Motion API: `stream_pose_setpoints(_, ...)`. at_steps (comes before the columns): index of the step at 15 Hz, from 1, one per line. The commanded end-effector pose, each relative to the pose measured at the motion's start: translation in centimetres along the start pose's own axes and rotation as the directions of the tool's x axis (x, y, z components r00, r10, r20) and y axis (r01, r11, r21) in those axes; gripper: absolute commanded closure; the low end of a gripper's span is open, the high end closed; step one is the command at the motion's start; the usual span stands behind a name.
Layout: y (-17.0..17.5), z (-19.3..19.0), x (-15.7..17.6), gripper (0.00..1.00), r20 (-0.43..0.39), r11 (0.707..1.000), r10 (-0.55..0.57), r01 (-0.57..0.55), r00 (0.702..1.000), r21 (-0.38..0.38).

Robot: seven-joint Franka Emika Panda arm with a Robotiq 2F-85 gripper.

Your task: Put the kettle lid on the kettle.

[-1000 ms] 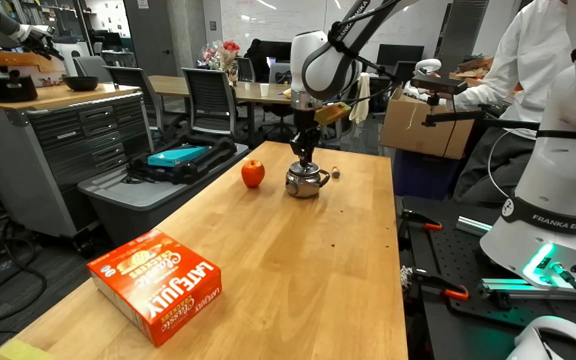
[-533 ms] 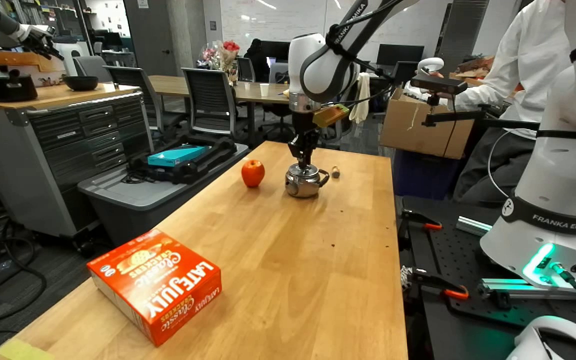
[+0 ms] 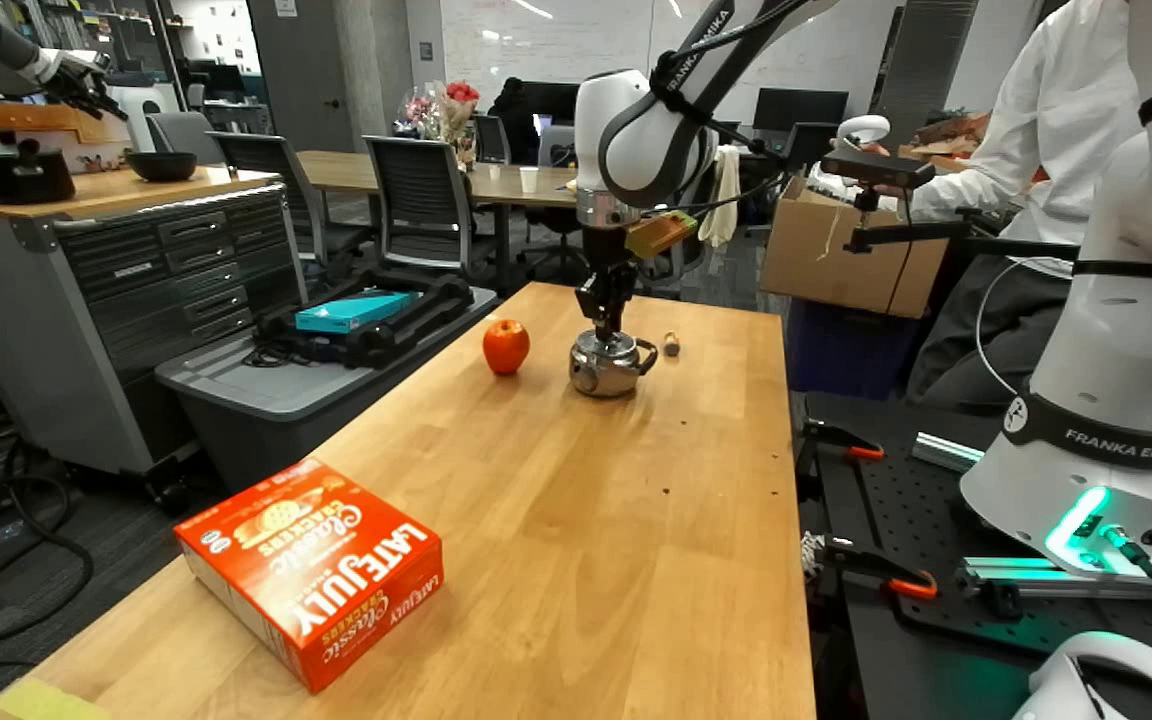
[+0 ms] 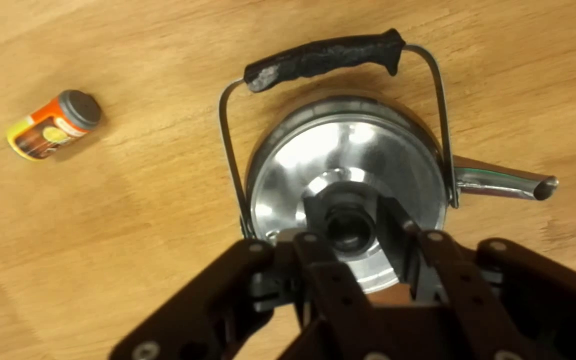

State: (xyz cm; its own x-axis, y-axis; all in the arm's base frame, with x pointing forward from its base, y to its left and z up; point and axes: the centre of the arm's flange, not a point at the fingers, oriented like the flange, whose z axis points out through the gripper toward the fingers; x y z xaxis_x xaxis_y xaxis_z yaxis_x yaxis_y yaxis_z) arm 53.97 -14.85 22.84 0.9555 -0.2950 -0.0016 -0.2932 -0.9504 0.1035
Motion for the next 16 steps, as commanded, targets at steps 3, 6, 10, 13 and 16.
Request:
stream_pose_setpoints(3, -0.2, -0.3, 0.5, 0.16, -0.013, 1.000, -0.020, 0.020, 1.000, 0.002)
stream_pose_setpoints(6, -0.4, -0.9, -0.3, 0.00, -0.016, 0.999, -0.032, 0.032, 0.999, -0.003)
stream_pose_setpoints(10, -1.3, -1.9, -2.4, 0.00, -0.021, 0.995, -0.090, 0.089, 0.996, -0.045)
stream_pose_setpoints(13, -2.3, -2.7, -4.6, 0.00, -0.022, 0.985, -0.158, 0.156, 0.987, -0.075)
stream_pose_setpoints(16, -3.0, -3.4, -7.0, 0.00, -0.026, 0.973, -0.215, 0.212, 0.976, -0.095)
